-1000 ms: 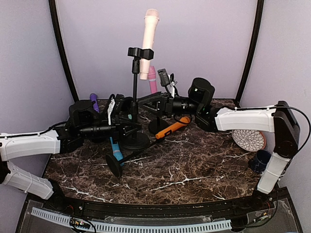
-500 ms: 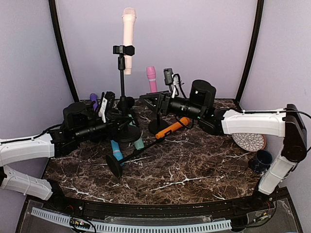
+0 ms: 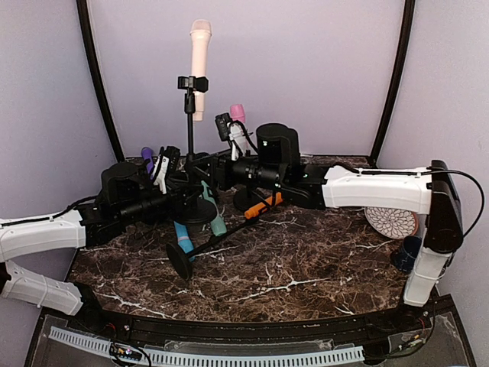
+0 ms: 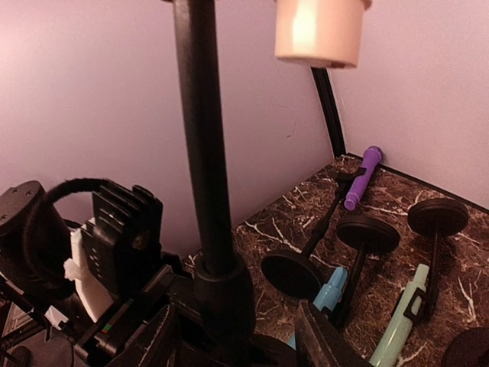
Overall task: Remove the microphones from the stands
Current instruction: Unscrew the knob on the stand of the microphone stand, then adjust the microphone stand with the microphone at the center of the board, then pass from the left arm to the right, then open the clamp for the microphone stand.
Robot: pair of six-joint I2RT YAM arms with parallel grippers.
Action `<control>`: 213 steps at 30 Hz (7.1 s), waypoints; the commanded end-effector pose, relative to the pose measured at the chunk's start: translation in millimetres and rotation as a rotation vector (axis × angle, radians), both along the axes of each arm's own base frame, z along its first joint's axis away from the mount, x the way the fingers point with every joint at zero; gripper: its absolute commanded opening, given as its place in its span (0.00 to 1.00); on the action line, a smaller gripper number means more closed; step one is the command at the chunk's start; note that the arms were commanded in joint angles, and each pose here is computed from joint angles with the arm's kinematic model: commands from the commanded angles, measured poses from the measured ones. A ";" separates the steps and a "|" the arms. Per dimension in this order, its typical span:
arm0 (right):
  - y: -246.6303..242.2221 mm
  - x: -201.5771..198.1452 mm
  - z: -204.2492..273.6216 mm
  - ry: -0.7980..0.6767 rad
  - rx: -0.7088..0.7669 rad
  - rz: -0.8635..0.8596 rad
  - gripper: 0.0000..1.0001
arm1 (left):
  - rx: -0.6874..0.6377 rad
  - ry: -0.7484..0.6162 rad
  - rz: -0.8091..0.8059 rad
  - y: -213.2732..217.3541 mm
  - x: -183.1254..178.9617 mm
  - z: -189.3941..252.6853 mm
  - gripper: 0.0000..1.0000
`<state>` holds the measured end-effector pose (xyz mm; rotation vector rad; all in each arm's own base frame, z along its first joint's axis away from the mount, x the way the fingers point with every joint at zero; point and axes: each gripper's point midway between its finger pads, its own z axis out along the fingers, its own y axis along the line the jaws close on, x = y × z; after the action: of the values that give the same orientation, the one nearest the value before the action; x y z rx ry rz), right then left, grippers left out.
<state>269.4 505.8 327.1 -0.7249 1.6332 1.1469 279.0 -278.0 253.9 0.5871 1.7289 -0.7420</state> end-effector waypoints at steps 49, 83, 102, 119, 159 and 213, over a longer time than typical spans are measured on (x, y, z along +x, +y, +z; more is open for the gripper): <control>-78.7 -26.4 58.9 -0.081 0.229 0.426 0.81 | -0.194 -0.151 -0.494 -48.9 -65.5 68.3 0.00; -153.1 23.1 168.9 -0.228 0.352 0.052 0.99 | 0.030 -0.162 -0.460 -81.0 -75.1 18.6 0.00; -115.0 28.7 87.9 -0.103 0.001 0.110 0.99 | 0.066 -0.172 -0.404 -78.6 -66.1 13.9 0.00; -100.1 11.0 31.9 0.001 -0.033 0.181 0.99 | 0.048 -0.177 -0.367 -85.2 -54.1 12.6 0.00; -187.4 25.1 15.2 -0.048 -0.004 -0.289 0.99 | -0.082 -0.284 -0.022 -183.4 -33.2 -89.7 0.00; -172.9 3.1 -4.3 -0.188 -0.109 -0.210 0.22 | -0.008 -0.091 -0.330 -157.7 -44.4 -19.1 0.81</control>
<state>278.5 331.9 310.0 -0.6841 1.6305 0.7959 241.6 -437.7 207.3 0.8571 1.6319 -0.8849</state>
